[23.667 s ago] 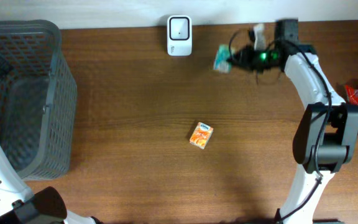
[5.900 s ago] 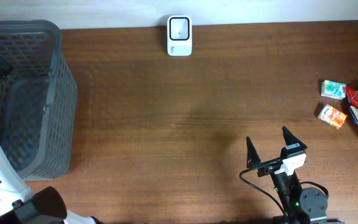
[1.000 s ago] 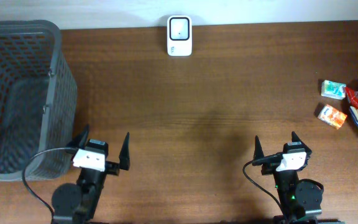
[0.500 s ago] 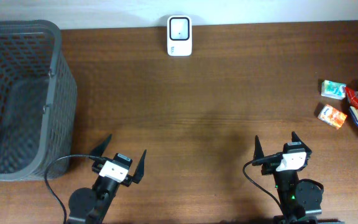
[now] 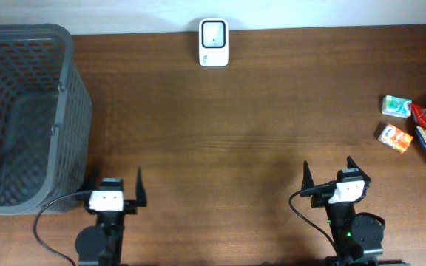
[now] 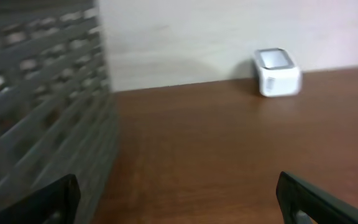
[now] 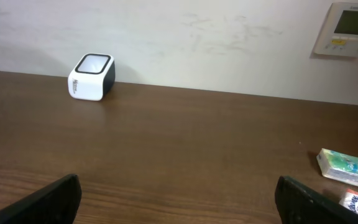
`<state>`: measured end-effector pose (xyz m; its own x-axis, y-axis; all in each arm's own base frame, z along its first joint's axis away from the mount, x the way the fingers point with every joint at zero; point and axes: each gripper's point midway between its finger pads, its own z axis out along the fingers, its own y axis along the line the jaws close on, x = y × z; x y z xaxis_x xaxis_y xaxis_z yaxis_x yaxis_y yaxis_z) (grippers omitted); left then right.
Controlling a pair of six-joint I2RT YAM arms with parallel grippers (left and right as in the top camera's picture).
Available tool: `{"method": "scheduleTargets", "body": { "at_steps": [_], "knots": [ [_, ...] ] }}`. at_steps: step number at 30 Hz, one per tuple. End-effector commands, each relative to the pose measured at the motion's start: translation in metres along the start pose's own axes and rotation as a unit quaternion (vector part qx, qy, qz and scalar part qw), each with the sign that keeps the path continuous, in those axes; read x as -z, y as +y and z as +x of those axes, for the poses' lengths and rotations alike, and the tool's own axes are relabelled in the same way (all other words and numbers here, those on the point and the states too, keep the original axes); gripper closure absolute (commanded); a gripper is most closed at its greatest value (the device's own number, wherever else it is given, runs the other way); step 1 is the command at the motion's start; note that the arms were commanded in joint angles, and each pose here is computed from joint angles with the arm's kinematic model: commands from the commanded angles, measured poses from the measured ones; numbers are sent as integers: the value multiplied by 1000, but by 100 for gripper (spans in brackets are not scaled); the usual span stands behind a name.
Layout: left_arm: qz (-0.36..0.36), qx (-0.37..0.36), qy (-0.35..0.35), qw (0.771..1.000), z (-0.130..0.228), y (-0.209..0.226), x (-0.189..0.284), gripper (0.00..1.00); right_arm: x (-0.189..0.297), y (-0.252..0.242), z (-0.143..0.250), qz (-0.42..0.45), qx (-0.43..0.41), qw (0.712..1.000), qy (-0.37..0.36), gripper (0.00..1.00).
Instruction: Scan the item barcode
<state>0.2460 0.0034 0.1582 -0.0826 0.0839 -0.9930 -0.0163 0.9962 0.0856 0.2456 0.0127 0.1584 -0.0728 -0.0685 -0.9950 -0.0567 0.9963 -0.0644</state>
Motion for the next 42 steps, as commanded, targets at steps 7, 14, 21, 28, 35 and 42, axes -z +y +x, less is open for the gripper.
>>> {"method": "scheduleTargets", "body": {
  "at_steps": [7, 14, 21, 28, 35, 42],
  "knots": [
    [-33, 52, 1, 998, 4, 15, 0, 1, 0, -2, 3, 6, 3, 1000, 2, 2],
    [-22, 52, 2, 998, 4, 12, 0, 1, 0, -2, 3, 6, 3, 1000, 2, 2],
    [-20, 51, 2, 998, 4, 11, 0, 1, 0, -2, 3, 6, 3, 1000, 2, 2],
    [-20, 51, 2, 998, 4, 11, 0, 1, 0, -2, 3, 6, 3, 1000, 2, 2],
    [-24, 46, -2, 999, 2, 12, 0, 1, 0, -2, 3, 6, 3, 1000, 2, 2],
    [-25, 32, -23, 999, -8, 13, 0, 1, 0, -2, 3, 6, 3, 1000, 2, 2]
  ]
}}
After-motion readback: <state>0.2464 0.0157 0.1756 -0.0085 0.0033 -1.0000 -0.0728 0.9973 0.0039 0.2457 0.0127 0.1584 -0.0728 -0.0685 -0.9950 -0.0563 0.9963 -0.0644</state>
